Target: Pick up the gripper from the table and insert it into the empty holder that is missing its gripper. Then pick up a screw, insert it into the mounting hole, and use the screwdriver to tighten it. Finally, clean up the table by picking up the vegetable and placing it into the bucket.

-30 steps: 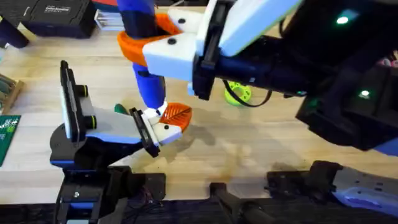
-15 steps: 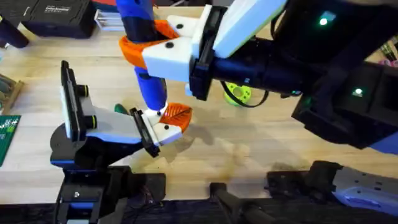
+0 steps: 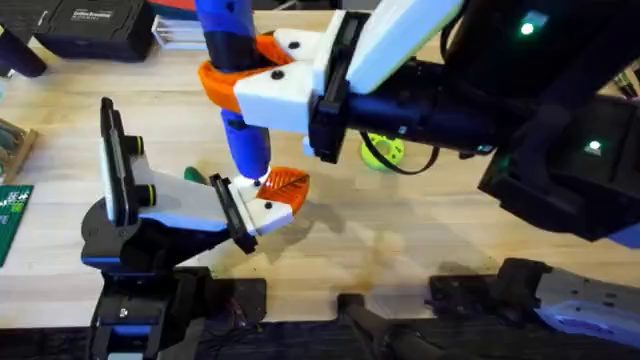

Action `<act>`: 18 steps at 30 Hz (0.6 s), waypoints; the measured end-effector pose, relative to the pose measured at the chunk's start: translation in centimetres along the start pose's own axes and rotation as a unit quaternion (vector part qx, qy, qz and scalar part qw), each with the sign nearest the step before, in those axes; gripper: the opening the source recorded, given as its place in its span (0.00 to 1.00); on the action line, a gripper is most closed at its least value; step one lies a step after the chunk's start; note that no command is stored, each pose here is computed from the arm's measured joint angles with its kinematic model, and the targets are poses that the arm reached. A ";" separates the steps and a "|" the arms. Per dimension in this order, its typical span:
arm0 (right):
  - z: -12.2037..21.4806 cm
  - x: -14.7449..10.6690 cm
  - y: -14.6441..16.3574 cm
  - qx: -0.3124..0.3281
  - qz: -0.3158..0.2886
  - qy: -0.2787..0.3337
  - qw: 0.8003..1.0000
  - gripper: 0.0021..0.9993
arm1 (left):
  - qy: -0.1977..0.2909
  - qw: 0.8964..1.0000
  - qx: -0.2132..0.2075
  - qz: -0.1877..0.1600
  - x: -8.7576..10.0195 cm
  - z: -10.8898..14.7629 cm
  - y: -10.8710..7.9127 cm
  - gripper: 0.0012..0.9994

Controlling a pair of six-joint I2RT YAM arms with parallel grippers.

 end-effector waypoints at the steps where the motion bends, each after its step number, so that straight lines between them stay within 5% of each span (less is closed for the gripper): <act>1: 0.0 0.0 0.0 0.001 0.000 0.000 1.000 0.03 | 0.000 1.000 0.000 0.003 0.0 0.0 0.0 0.00; 18: 0.0 0.0 0.2 0.006 0.006 0.001 1.000 0.03 | 0.000 1.000 -0.010 0.004 0.0 0.0 -0.2 0.00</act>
Point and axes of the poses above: each hand's point on the last joint's axis, 136 mm out from that joint toward the fingers, its own z axis back along the fingers, its own y axis along the line the jaws close on, x = y × z, the point moved 6 cm from there along z, back along the fingers, and after that the axes turned 10 degrees about -z, right-handed, at the moved point
